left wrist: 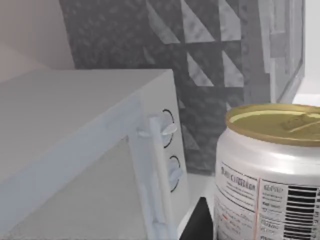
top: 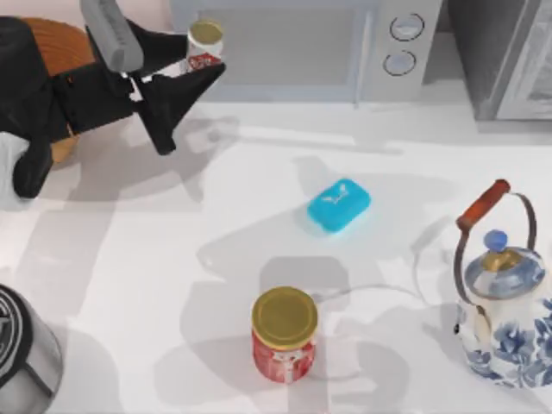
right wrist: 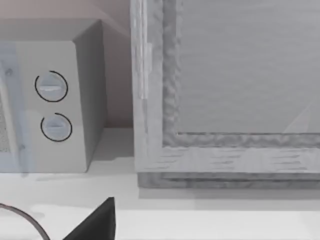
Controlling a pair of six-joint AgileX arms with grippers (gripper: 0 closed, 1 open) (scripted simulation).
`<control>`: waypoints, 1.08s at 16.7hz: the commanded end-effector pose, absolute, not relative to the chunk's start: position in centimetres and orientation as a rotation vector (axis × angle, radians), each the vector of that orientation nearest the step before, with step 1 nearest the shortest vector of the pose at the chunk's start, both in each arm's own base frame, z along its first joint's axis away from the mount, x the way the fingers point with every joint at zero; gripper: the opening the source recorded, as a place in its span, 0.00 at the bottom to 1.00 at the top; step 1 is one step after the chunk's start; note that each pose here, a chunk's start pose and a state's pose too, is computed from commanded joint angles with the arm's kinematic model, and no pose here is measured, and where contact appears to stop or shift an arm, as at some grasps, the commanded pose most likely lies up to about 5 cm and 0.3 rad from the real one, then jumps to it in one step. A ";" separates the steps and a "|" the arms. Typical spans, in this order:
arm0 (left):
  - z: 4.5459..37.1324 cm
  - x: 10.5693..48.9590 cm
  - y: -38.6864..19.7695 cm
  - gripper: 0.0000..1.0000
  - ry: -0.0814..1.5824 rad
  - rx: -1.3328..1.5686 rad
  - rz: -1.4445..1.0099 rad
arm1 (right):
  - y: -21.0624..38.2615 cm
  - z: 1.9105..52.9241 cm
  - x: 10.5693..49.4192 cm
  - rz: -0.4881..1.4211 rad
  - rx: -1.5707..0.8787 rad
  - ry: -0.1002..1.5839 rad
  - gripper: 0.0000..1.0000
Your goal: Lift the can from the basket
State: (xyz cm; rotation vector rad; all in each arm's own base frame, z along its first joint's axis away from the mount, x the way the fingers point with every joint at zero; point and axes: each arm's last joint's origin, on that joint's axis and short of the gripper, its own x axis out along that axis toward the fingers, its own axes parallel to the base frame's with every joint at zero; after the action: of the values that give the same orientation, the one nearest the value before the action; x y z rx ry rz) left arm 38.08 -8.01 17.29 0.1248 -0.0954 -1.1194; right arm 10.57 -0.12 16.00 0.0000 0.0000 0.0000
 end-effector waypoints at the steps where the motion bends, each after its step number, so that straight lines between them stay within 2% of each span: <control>1: 15.6 38.9 -8.4 0.00 -0.102 0.123 -1.185 | -0.1 16.0 10.6 0.000 0.000 0.000 1.00; 6: 6.4 40.5 -9.4 0.00 -0.054 0.061 -1.467 | -0.1 16.0 10.6 0.000 0.000 0.000 1.00; 9: 2.8 40.4 -9.0 0.00 -0.014 0.016 -1.564 | -0.1 16.0 10.6 0.000 0.000 0.000 1.00; 16: 1.8 40.3 -8.8 0.00 0.000 0.000 -1.591 | -0.1 16.0 10.6 0.000 0.000 0.000 1.00; 18: 1.8 40.3 -8.8 0.15 0.000 0.000 -1.591 | -0.1 16.0 10.6 0.000 0.000 0.000 1.00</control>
State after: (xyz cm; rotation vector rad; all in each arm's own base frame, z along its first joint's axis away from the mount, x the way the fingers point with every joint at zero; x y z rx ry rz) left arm 40.28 -8.77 1.80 0.0000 0.0000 -1.5908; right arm 10.57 -0.12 16.00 0.0000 0.0000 0.0000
